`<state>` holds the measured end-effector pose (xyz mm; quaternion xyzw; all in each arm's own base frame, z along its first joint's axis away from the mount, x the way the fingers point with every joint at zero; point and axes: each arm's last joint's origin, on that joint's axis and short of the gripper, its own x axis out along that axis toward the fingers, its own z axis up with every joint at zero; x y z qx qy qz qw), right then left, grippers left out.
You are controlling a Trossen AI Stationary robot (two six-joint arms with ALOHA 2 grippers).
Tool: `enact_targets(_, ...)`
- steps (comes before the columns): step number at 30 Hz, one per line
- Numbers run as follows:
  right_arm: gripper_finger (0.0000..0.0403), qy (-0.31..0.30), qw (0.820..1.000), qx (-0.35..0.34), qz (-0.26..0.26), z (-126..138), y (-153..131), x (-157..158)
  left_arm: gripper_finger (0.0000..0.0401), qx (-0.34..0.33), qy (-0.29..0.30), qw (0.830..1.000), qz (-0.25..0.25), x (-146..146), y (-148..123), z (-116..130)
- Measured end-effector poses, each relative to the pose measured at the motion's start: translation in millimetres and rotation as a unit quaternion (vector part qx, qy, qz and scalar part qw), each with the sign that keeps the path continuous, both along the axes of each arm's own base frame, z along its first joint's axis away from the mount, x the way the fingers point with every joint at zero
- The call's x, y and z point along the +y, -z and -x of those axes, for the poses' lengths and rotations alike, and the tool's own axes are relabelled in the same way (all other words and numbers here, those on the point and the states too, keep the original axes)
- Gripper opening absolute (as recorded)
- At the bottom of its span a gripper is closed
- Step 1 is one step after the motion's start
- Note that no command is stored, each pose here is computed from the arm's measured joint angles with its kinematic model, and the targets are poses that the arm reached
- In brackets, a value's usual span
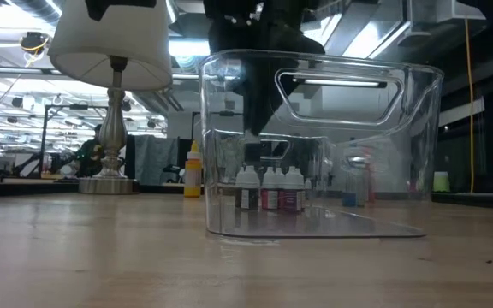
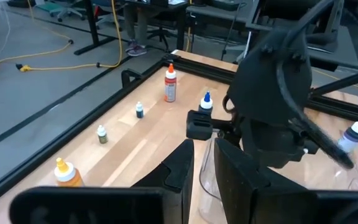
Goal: Pick & Place food coloring
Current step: Put the small brown food coloring bottle into the transparent container
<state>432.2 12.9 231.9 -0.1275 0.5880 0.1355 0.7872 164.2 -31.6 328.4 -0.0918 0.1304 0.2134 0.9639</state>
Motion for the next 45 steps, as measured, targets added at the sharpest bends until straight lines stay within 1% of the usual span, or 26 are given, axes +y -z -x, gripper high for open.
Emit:
enact_targets(2, 0.0065, 0.001, 1.0, -0.009, -0.001, -1, 4, 0, 0.0059, 0.0, 0.0, 1.0, 0.0, 0, 0, 0)
enact_targets(4, 0.0064, 0.007, 1.0, 0.009, -0.002, 2, 9, -1, 0.0059, 0.0, 0.001, 1.0, 0.0, 0, 0, 0)
enact_targets(9, 0.0065, 0.011, 1.0, 0.02, -0.011, 5, 22, -1, 0.0059, 0.001, 0.001, 1.0, 0.0, 0, 0, 0)
enact_targets(18, 0.0065, 0.015, 1.0, -0.003, -0.012, 1, 24, -3, 0.0059, 0.001, 0.002, 1.0, 0.0, 0, 0, 0)
enact_targets(22, 0.0065, 0.017, 1.0, -0.004, -0.012, 1, 24, -4, 0.0059, 0.001, 0.002, 1.0, 0.0, 0, 0, 0)
enact_targets(29, 0.0065, 0.022, 1.0, 0.013, -0.013, -1, 35, -4, 0.0059, 0.001, 0.002, 1.0, 0.0, 0, 0, 0)
enact_targets(33, 0.0065, 0.026, 1.0, 0.002, -0.014, -3, 35, -4, 0.0059, 0.001, 0.002, 1.0, 0.0, 0, 0, 0)
enact_targets(45, 0.0065, 0.03, 0.999, 0.004, -0.015, -3, 35, -6, 0.0059, 0.001, 0.002, 1.0, -0.001, 0, 0, 0)
